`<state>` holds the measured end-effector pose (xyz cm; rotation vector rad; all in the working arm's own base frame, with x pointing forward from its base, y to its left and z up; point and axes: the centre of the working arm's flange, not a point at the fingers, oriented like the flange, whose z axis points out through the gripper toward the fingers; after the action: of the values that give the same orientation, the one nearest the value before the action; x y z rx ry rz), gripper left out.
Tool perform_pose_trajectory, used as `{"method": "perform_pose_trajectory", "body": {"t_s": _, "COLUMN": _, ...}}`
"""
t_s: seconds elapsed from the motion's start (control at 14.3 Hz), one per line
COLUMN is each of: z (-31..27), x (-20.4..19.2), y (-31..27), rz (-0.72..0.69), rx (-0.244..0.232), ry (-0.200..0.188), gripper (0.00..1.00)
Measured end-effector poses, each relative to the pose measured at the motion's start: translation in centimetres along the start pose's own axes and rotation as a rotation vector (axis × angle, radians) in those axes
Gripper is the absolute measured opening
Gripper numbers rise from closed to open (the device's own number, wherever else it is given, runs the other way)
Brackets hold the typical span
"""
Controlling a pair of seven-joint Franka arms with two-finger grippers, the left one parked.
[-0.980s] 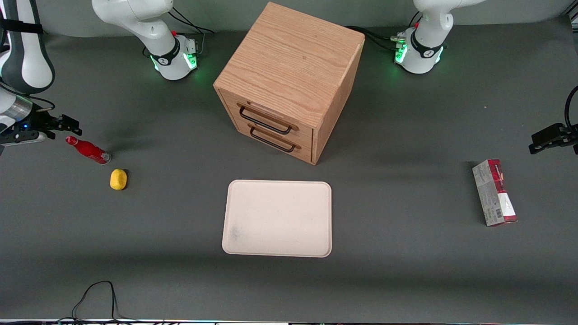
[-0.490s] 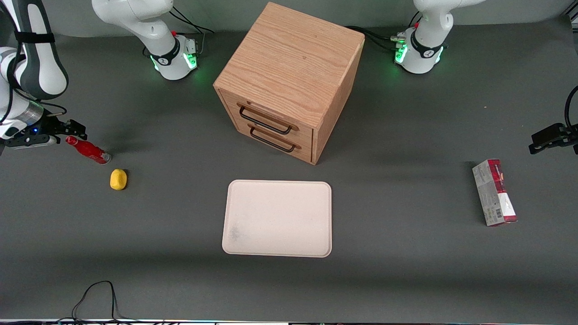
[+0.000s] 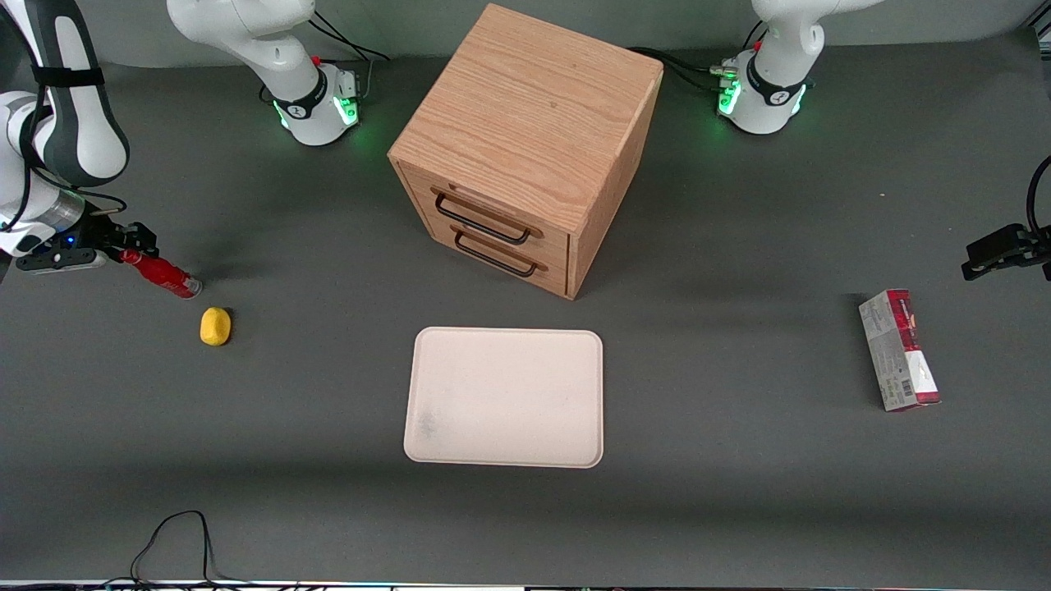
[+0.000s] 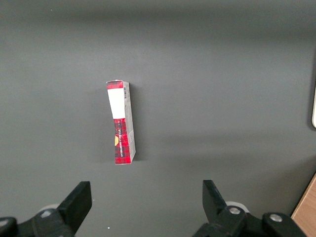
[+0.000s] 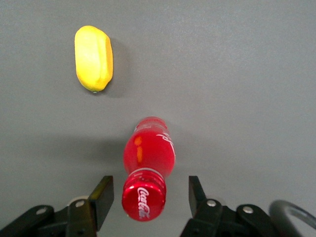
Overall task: Place coke bottle on tray
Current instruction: 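Lower the open right gripper around the bottle cap and close it, then lift the bottle with the right gripper and carry it over the cream tray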
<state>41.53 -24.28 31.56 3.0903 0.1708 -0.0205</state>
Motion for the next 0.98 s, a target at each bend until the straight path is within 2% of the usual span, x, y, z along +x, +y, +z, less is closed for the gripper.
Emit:
{"method": "perform_pose_trajectory", "body": {"t_s": 0.21, "z": -0.1, "x": 0.1, "y": 0.0, "rz": -0.004, "rx": 0.0, "ry": 0.003, "gripper": 0.33}}
{"method": "perform_pose_trajectory", "body": {"t_s": 0.63, "z": -1.2, "x": 1.8, "y": -1.5, "rz": -0.042, "rx": 0.003, "ry": 0.006, "gripper": 0.32}}
{"method": "perform_pose_trajectory", "body": {"t_s": 0.84, "z": -5.9, "x": 5.1, "y": -3.1, "rz": -0.071, "rx": 0.027, "ry": -0.045, "gripper": 0.32}}
{"method": "perform_pose_trajectory", "body": {"t_s": 0.98, "z": -11.4, "x": 8.1, "y": -4.9, "rz": -0.088, "rx": 0.022, "ry": -0.058, "gripper": 0.32}}
